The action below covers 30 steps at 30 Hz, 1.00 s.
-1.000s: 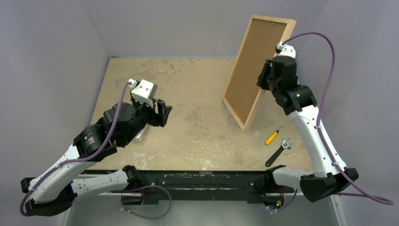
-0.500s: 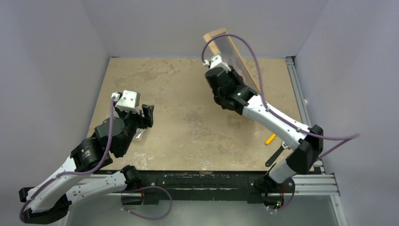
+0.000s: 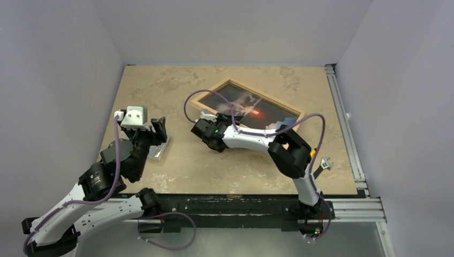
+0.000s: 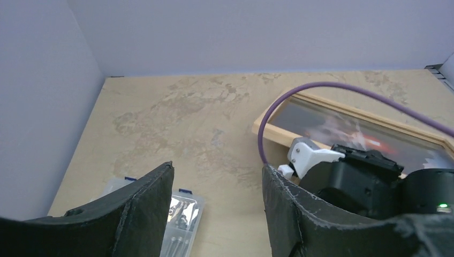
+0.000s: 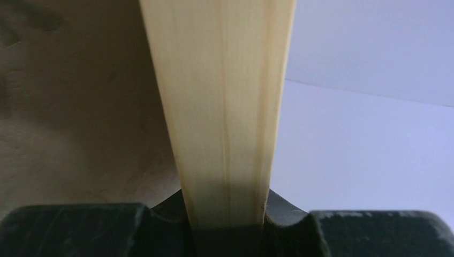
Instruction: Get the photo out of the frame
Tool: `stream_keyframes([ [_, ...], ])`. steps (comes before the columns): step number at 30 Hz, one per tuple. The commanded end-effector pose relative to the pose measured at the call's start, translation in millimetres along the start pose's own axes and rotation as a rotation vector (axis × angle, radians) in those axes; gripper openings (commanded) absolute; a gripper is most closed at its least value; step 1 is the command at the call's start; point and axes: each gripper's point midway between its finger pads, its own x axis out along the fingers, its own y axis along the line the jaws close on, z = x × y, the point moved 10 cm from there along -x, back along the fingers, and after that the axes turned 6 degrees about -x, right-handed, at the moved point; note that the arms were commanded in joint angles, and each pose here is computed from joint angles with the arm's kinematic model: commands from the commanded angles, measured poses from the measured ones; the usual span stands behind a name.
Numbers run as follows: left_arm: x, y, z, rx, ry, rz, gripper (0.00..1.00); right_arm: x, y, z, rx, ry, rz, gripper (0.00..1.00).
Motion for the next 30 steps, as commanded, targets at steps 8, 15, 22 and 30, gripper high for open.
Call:
stream_keyframes([
  [8, 5.2, -2.9, -1.0, 0.013, -0.006, 0.018, 0.59, 25.7, 64.8, -3.8, 0.045, 0.125, -0.045, 0.00],
  [15, 8.9, -7.5, -3.9, 0.016, 0.017, 0.008, 0.58, 46.7, 79.4, -14.5, 0.052, 0.148, -0.022, 0.00],
  [22, 12.3, -9.8, -6.3, 0.018, 0.030, 0.004, 0.58, 60.9, 83.9, -14.1, 0.067, 0.128, 0.005, 0.00],
  [30, 17.6, -13.3, -9.9, 0.031, 0.055, 0.003, 0.58, 56.4, 85.1, -15.4, 0.107, 0.092, 0.165, 0.37],
])
